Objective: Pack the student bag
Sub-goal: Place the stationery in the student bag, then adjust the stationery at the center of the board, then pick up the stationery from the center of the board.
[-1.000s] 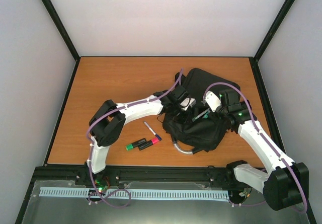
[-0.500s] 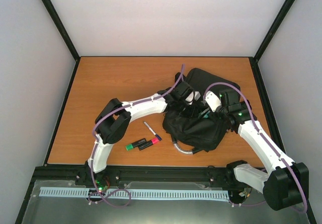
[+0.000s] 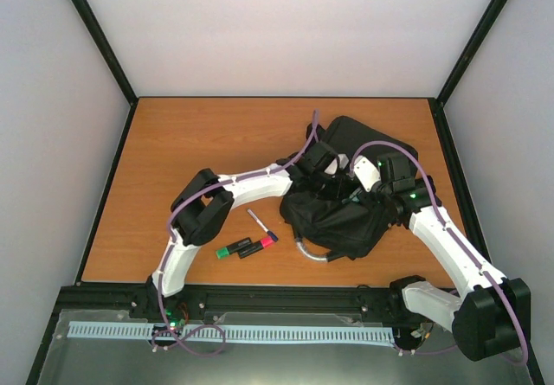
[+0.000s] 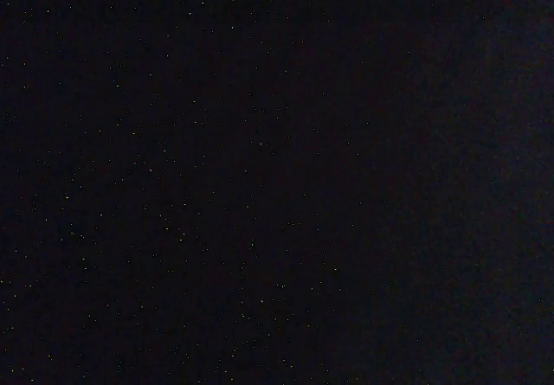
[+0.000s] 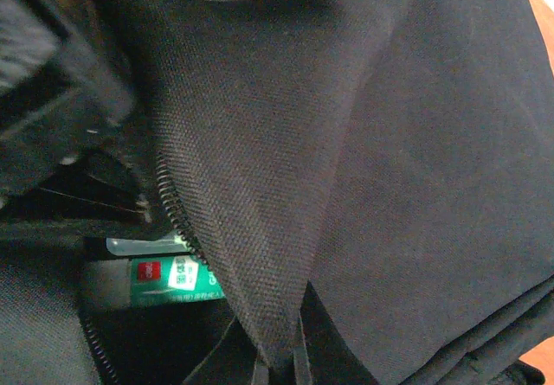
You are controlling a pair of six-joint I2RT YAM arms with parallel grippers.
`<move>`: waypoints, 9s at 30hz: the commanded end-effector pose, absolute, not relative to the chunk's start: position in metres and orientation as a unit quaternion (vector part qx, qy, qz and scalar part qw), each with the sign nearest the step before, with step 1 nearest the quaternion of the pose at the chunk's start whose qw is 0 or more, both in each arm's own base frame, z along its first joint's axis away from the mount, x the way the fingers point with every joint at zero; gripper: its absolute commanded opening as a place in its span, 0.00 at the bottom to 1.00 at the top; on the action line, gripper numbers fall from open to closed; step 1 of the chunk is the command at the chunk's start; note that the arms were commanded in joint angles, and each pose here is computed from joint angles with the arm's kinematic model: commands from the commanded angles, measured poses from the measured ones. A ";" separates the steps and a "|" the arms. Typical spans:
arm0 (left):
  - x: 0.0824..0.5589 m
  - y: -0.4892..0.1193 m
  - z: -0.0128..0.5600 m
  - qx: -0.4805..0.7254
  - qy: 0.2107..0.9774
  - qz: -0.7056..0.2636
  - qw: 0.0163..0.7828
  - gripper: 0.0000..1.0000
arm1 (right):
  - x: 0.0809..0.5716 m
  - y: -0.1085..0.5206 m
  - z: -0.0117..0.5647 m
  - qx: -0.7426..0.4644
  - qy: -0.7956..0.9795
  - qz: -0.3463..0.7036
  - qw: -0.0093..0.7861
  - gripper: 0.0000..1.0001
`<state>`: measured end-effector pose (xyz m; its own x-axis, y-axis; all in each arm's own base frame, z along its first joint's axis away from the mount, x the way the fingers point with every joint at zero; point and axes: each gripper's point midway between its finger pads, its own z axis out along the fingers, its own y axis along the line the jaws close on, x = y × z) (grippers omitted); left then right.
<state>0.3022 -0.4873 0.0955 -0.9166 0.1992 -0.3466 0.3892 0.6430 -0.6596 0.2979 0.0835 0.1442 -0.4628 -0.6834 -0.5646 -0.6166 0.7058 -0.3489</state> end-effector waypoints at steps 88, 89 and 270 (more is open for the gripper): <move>0.241 -0.239 0.110 -0.037 0.973 -0.078 0.216 0.94 | 0.298 0.100 0.147 -0.402 0.842 -0.011 0.361 0.03; 0.238 -0.241 0.106 -0.049 0.974 -0.083 0.203 0.91 | 0.298 0.100 0.147 -0.402 0.842 -0.011 0.360 0.03; 0.266 -0.478 0.126 0.248 0.897 -0.347 0.116 0.01 | 0.283 0.096 0.173 -0.410 0.813 -0.027 0.412 0.03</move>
